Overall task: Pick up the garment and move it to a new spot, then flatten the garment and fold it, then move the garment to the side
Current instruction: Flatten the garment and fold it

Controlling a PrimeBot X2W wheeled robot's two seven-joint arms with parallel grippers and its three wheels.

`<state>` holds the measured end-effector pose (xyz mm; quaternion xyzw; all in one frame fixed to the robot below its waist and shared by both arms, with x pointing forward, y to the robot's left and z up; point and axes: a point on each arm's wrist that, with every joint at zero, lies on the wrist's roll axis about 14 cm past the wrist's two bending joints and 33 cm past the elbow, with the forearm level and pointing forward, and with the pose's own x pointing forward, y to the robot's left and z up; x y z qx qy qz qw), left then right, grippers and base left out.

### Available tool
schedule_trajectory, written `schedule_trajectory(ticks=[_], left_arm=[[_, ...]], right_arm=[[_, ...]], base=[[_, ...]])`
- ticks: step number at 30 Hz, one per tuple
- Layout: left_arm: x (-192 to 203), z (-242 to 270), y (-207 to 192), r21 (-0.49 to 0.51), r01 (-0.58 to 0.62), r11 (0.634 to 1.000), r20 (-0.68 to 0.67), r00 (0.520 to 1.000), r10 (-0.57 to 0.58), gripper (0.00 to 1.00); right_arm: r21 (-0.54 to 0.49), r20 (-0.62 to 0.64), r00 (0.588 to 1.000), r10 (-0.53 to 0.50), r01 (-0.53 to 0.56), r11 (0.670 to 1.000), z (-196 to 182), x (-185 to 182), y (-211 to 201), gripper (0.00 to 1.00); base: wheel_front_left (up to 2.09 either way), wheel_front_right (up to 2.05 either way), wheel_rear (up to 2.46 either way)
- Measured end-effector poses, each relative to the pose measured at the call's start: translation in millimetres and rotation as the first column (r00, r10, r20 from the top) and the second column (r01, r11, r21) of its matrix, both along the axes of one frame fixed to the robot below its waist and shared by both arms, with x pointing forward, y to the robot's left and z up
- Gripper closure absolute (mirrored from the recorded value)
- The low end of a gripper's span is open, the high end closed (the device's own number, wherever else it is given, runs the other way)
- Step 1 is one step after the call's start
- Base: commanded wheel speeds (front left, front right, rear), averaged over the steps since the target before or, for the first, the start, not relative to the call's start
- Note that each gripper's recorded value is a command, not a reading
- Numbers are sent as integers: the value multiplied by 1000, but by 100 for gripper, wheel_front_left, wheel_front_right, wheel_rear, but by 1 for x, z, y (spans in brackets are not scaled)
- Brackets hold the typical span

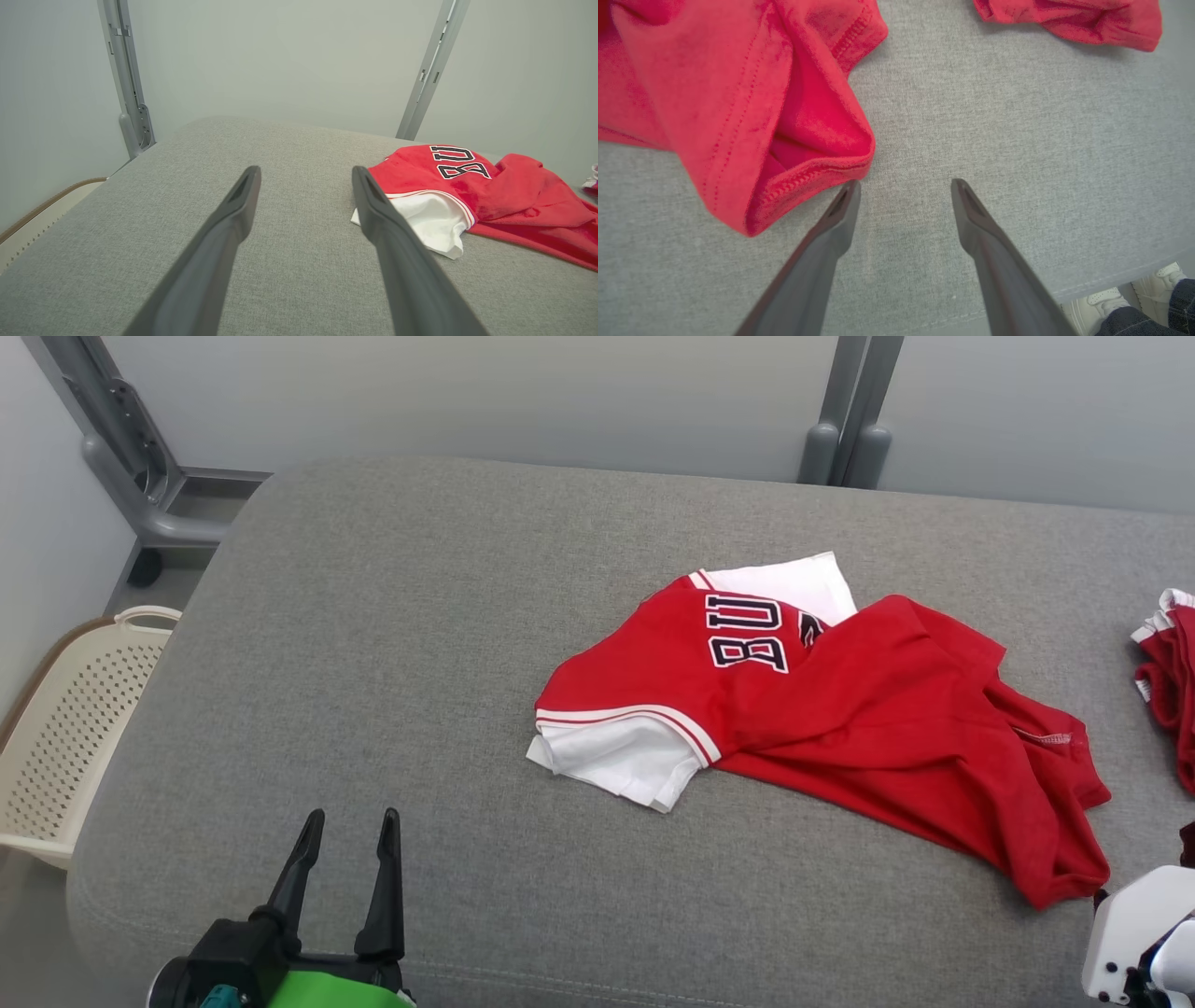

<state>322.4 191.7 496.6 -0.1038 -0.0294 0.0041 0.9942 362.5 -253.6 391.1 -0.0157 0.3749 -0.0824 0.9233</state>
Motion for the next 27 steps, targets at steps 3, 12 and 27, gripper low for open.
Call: schedule_trajectory(ticks=[3, 12, 27], left_arm=[[0, 0, -3, -1, 11, 1000, 1, 1000, -11, 0], [2, -1, -8, -1, 30, 1000, -1, 1000, -30, 0], [3, -10, 2, 6, -3, 1000, -35, 999, 3, 0]], right_arm=[[-1, 91, 996, -1, 1, 1000, 21, 11, -1, 0], [35, 206, 975, 76, -86, 996, 55, 44, 31, 0], [125, 71, 992, 102, -111, 986, 11, 59, 58, 33]], base=[[0, 0, 0], [0, 0, 0], [0, 0, 0]])
